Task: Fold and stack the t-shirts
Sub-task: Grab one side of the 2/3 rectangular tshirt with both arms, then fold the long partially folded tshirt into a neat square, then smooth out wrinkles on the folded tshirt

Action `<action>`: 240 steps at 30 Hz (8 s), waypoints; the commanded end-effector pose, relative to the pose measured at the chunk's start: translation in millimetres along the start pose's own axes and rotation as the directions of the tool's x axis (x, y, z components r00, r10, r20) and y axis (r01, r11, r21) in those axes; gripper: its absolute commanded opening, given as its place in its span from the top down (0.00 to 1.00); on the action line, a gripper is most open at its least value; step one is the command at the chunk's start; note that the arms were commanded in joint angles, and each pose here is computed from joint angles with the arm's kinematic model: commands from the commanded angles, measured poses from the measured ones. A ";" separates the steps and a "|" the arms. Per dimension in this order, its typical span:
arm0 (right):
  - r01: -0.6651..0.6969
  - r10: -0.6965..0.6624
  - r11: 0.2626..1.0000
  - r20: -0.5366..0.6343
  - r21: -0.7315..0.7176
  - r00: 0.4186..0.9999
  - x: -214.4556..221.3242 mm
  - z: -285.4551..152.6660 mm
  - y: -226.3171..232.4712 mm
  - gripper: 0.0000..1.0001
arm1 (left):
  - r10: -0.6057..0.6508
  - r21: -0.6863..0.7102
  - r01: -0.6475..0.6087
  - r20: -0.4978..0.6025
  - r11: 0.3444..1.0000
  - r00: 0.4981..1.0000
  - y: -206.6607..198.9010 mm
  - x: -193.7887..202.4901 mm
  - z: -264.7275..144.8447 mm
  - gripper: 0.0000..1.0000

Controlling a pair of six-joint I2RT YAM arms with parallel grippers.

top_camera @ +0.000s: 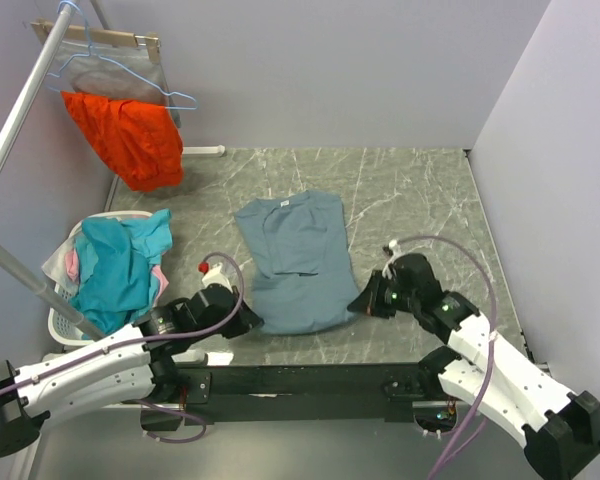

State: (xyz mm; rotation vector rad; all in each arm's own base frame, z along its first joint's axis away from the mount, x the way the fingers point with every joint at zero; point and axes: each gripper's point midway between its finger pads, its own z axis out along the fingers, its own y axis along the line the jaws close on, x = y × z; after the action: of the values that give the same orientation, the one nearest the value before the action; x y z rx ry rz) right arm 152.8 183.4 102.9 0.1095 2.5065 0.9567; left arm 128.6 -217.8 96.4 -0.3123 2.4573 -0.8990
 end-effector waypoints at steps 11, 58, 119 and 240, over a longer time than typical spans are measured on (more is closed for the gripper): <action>0.215 -0.240 0.963 0.159 0.161 0.958 -163.6 36.4 52.2 1.00 | 0.134 -0.243 -0.048 0.352 0.969 0.926 -35.4 -152.3 30.9 0.99; 0.194 -0.199 0.973 0.029 0.122 0.980 -294.4 170.2 -34.5 0.32 | 0.011 -0.142 0.049 0.391 0.989 0.921 44.8 -303.6 148.2 0.01; 0.298 -0.318 0.931 0.068 0.209 0.946 -193.1 129.7 5.0 0.31 | 0.202 -0.271 -0.099 0.387 0.957 0.900 10.9 -194.6 106.3 0.01; 0.060 -0.070 0.995 -0.131 -0.082 0.989 -112.4 125.0 -27.4 0.30 | 0.027 -0.143 0.037 0.418 0.989 0.908 76.3 -160.7 56.9 0.24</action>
State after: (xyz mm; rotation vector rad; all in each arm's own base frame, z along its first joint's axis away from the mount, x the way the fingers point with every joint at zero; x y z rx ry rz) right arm 319.2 209.1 36.9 -0.0411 2.6029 1.0459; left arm 308.6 -129.9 81.6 -0.5094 2.0833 -0.5498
